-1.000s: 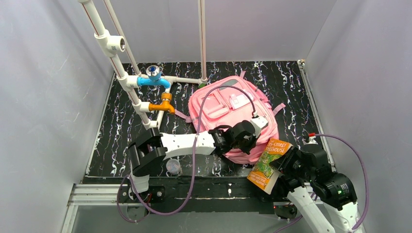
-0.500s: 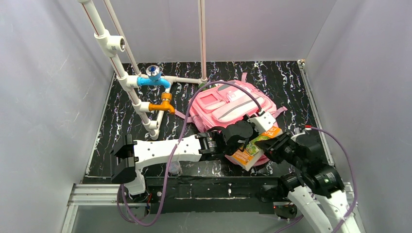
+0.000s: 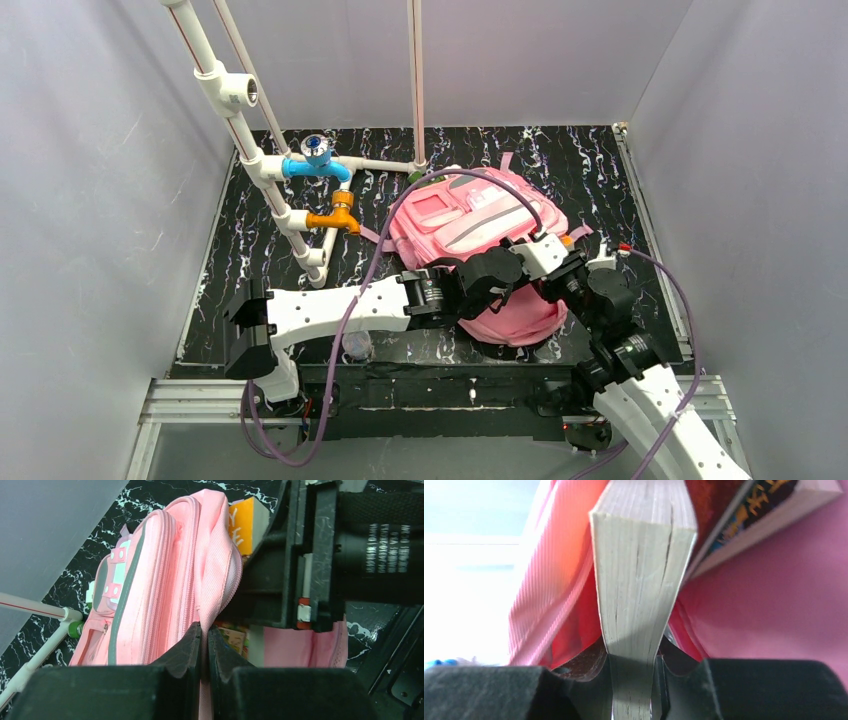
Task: Pack the student bag
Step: Place the book in the student bag.
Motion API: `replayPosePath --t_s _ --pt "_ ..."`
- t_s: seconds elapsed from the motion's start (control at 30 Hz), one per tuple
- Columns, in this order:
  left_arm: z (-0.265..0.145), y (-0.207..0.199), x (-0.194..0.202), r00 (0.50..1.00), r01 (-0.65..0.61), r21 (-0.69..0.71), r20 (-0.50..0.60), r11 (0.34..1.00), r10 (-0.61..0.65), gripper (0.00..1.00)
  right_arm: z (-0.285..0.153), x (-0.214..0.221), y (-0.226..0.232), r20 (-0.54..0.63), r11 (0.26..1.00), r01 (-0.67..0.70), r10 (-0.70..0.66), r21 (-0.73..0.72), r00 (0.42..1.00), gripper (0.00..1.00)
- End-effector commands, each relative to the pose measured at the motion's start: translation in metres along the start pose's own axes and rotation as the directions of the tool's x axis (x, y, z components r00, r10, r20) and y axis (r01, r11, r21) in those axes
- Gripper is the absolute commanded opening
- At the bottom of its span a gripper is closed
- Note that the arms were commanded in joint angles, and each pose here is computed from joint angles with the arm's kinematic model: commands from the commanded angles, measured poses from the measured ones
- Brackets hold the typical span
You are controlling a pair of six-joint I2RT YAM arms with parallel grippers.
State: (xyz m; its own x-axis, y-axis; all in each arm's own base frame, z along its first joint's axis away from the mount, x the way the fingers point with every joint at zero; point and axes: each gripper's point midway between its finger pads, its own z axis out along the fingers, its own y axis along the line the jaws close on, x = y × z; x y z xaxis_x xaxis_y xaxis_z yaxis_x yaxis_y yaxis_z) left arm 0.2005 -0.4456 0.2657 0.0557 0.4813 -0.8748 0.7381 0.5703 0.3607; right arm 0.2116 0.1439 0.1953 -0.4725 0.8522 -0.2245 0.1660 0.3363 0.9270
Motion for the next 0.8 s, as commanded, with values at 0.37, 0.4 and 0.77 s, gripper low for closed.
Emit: replayPosePath --t_s 0.37,0.4,0.77 --pt "-0.038 0.023 -0.069 0.981 0.164 0.105 0.091 0.981 -0.174 0.0 0.104 -0.025 0.033 0.174 0.961 0.026 0.024 -0.274 0.984 0.36" --pt "-0.038 0.023 -0.068 0.98 0.17 0.106 0.087 0.98 -0.179 0.0 0.108 -0.023 0.025 0.167 0.969 0.047 -0.006 -0.241 0.986 0.5" --pt "-0.044 0.027 -0.066 0.971 0.199 0.123 0.112 0.972 -0.213 0.0 0.033 0.003 -0.06 -0.094 0.908 0.375 -0.363 0.185 0.927 0.98"
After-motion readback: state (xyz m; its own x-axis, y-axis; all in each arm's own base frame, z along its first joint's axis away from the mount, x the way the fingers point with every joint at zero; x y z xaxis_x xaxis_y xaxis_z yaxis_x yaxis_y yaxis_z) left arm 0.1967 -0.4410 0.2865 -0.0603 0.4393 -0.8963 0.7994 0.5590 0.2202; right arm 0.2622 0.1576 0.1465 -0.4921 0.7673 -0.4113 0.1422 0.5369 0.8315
